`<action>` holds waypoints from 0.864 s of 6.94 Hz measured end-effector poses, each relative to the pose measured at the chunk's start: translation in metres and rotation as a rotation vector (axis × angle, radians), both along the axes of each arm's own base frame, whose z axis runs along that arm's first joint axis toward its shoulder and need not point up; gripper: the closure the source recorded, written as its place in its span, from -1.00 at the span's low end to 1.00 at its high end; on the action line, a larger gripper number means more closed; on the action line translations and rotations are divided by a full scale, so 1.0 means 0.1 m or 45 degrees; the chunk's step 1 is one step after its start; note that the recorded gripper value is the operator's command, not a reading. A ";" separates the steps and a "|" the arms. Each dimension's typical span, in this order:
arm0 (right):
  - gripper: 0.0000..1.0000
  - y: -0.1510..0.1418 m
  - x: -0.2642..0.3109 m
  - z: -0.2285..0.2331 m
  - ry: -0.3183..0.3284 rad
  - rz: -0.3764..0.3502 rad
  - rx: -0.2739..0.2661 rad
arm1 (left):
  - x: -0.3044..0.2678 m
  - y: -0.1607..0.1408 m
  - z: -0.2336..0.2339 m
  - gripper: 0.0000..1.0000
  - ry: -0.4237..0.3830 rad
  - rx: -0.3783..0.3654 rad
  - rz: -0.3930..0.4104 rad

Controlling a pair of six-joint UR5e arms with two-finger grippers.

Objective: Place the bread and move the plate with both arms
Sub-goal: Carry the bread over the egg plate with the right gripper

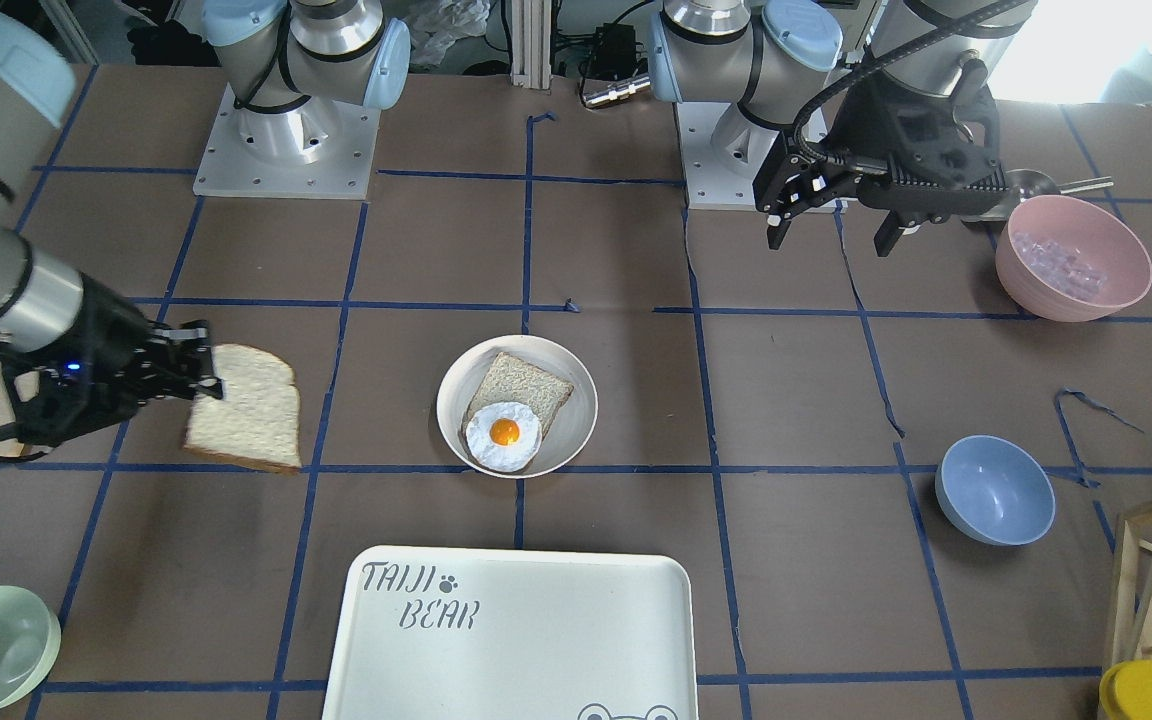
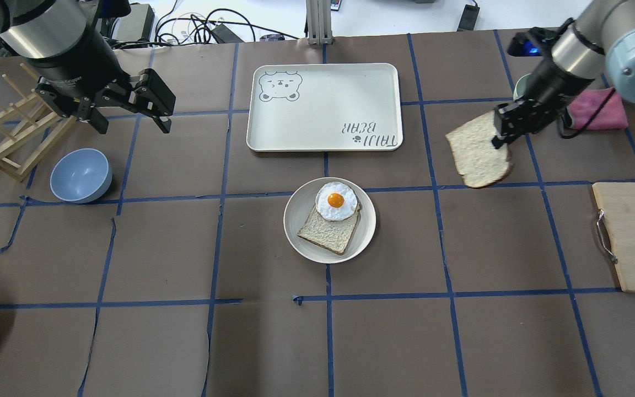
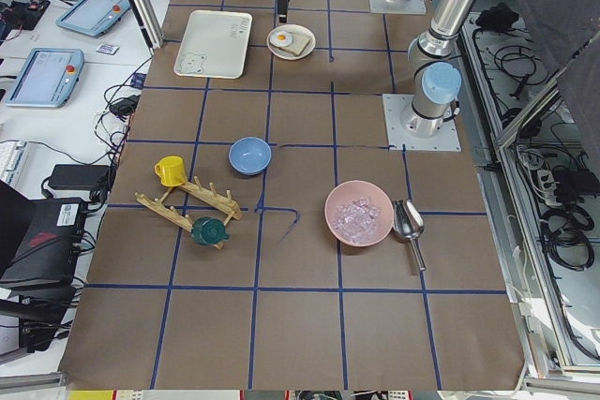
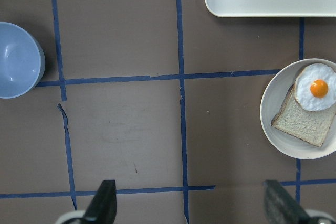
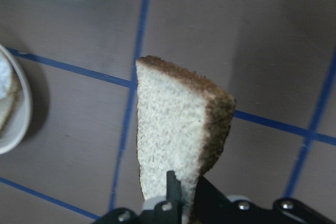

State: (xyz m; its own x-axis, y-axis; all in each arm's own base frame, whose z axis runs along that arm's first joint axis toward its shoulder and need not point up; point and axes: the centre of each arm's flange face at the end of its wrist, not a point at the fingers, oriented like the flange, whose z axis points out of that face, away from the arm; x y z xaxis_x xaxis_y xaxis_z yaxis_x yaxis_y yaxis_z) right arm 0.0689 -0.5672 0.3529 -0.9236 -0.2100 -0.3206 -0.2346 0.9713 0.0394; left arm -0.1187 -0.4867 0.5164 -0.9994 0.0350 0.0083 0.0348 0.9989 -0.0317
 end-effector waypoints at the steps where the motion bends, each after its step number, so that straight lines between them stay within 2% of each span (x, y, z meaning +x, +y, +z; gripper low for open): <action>1: 1.00 0.07 0.65 -0.03 -0.127 -0.031 0.025 | 0.00 0.00 0.00 -1.00 0.000 0.000 0.001; 2: 1.00 0.17 1.07 -0.16 -0.229 -0.085 0.044 | 0.00 0.00 0.00 -1.00 0.000 0.000 0.002; 3: 1.00 0.29 1.30 -0.36 -0.274 -0.159 0.021 | 0.00 0.01 0.00 -1.00 -0.001 0.000 0.002; 5: 1.00 0.70 1.65 -0.90 -0.322 -0.350 -0.083 | 0.00 0.01 0.00 -1.00 -0.005 0.000 0.002; 6: 1.00 0.84 1.72 -1.04 -0.333 -0.390 -0.094 | 0.00 0.01 0.00 -1.00 -0.005 0.001 0.002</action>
